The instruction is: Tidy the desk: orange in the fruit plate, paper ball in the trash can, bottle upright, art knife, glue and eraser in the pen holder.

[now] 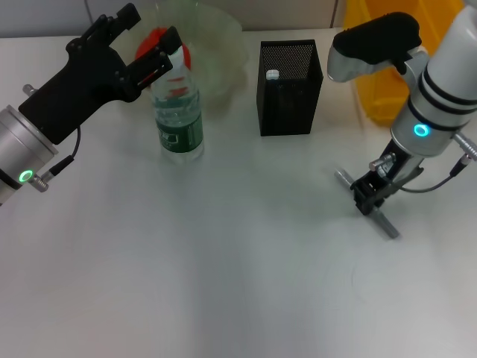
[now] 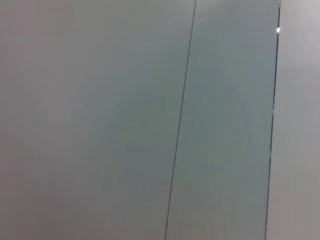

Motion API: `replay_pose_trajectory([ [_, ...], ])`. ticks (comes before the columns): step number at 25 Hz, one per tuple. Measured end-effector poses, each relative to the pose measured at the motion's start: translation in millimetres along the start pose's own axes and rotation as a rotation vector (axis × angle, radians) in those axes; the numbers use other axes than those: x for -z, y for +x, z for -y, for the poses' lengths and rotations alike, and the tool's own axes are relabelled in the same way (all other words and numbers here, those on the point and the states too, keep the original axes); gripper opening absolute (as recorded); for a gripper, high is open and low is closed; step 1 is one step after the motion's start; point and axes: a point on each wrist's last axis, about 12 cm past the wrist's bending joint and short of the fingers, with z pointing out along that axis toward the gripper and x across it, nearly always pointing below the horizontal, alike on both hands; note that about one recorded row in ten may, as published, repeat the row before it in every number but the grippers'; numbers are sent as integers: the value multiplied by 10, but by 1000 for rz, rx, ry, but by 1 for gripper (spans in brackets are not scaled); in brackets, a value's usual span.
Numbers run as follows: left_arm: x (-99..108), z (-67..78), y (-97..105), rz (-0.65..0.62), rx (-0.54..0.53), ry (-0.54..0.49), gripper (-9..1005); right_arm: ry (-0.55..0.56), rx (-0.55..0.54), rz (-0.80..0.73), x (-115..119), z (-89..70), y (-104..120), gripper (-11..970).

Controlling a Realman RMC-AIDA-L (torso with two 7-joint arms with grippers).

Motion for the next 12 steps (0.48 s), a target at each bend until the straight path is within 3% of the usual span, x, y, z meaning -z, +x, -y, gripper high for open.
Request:
replay_pose_trajectory([
  [5, 3, 1, -3, 3, 0, 0, 813, -26, 20, 93, 211, -23, -14, 145],
  [9, -6, 0, -7, 4, 0, 2, 813, -150, 77, 314, 617, -9, 7, 143],
  [12, -5, -1, -7, 4, -1, 1, 813, -187, 93, 419, 722, 29, 28, 142],
])
